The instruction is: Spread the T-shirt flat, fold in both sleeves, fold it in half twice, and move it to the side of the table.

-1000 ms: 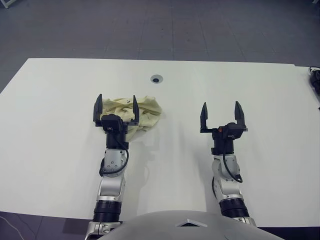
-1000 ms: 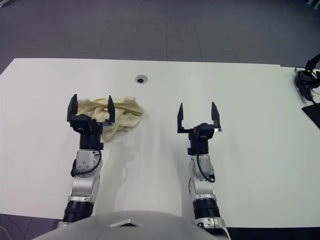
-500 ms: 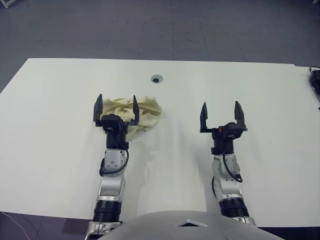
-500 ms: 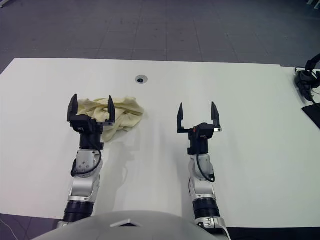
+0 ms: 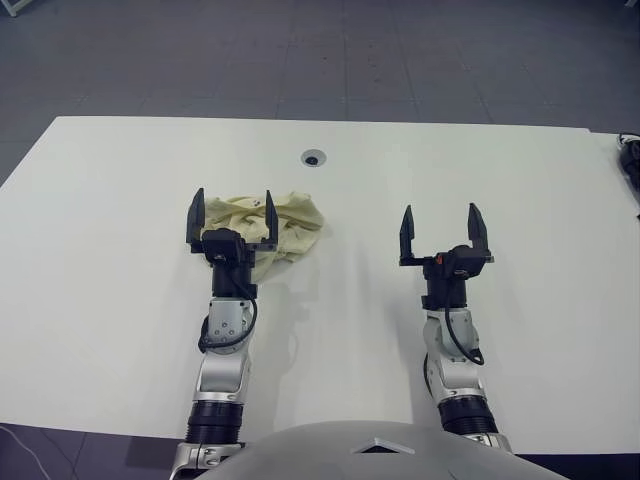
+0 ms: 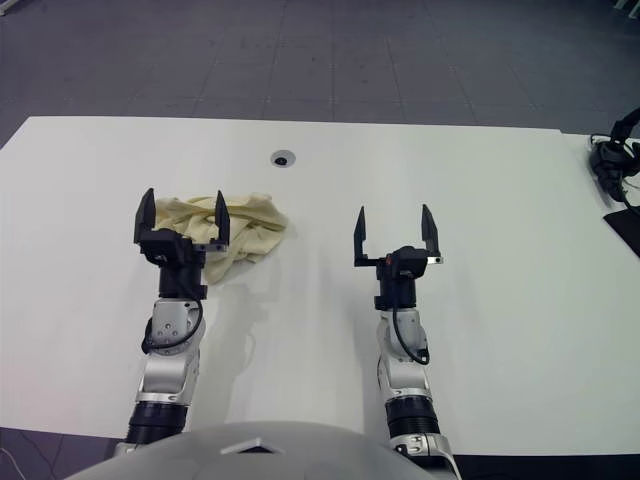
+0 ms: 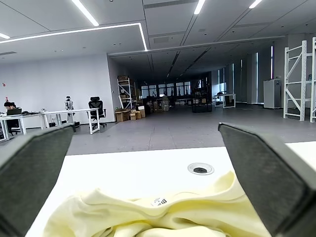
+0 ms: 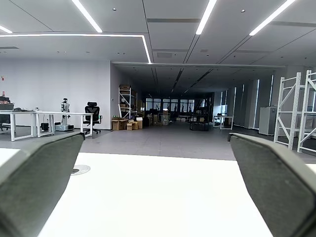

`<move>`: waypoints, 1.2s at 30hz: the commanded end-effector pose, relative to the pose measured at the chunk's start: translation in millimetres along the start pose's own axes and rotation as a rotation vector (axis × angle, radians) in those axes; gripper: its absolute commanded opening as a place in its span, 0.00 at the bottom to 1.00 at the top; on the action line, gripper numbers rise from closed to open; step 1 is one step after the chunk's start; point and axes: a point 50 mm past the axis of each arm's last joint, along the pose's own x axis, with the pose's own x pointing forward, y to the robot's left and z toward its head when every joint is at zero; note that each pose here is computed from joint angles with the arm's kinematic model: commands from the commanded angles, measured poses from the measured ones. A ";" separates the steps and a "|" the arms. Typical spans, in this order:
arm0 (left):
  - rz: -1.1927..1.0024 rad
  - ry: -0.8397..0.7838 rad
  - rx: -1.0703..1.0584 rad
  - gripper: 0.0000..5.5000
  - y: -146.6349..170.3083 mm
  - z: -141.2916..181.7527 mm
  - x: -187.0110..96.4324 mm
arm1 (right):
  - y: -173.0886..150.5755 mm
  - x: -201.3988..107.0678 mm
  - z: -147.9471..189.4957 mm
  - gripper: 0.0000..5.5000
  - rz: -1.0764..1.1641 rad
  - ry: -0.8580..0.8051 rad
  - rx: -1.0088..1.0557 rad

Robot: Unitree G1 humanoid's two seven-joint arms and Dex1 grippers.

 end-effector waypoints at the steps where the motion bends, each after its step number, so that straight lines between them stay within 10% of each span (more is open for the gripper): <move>1: -0.003 -0.003 -0.008 0.98 -1.9 0.0 0.7 | 0.4 1.6 0.5 0.98 -0.002 -0.003 0.004; 22: -0.004 -0.004 -0.010 0.98 -1.4 0.2 0.6 | 2.3 1.4 -0.7 0.98 0.019 0.007 0.012; 36: 0.086 0.004 0.002 0.98 11.7 -7.0 10.3 | 48.4 23.5 -7.8 0.98 0.674 0.146 0.163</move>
